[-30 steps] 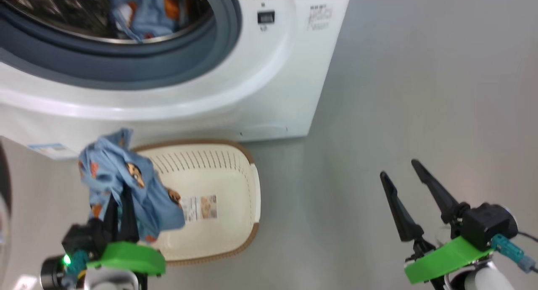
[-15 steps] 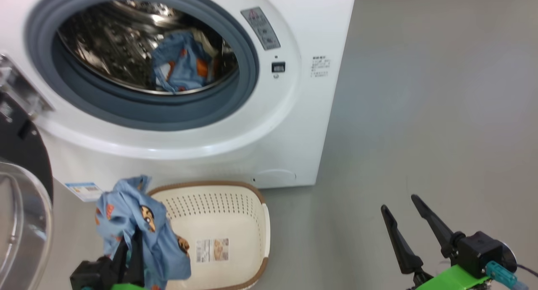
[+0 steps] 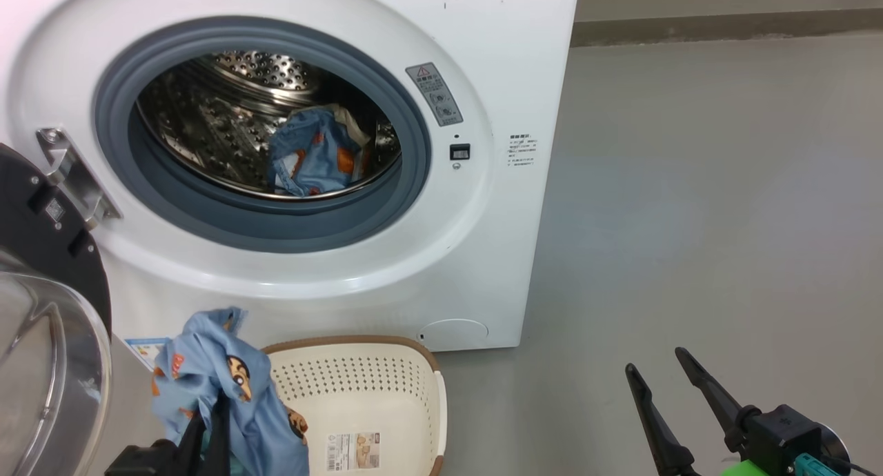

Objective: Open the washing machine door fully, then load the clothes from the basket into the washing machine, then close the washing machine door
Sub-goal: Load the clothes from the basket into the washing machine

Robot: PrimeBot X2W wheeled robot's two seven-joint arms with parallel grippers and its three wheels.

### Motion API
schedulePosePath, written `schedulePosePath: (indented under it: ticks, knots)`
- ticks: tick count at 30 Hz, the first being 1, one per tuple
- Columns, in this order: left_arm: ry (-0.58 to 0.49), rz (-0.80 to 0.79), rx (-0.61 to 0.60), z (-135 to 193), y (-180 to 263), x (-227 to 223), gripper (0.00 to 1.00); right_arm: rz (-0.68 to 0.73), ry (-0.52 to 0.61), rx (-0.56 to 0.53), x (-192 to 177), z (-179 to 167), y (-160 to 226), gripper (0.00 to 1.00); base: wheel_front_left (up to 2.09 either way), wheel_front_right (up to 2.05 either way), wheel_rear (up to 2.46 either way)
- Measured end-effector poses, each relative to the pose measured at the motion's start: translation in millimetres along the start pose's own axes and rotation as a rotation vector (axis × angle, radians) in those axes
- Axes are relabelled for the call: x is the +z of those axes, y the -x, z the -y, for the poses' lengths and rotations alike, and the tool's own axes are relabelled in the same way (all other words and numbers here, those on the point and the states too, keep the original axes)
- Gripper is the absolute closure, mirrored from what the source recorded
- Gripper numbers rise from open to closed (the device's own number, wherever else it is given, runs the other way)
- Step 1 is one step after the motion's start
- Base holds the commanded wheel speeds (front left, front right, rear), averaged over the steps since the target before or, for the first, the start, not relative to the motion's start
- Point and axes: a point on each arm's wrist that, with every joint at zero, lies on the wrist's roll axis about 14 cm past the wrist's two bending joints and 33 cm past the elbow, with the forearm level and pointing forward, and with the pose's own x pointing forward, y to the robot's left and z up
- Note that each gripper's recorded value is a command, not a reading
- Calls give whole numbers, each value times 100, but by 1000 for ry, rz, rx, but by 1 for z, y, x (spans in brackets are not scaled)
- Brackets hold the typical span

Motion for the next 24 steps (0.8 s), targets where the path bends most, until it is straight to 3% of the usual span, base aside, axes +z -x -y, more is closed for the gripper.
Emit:
schedulePosePath:
  ticks: [24]
  knots:
    - [8, 6, -4, 2, 3, 3, 100, 0, -8, -10, 1, -2, 4, 0, 0, 0, 0]
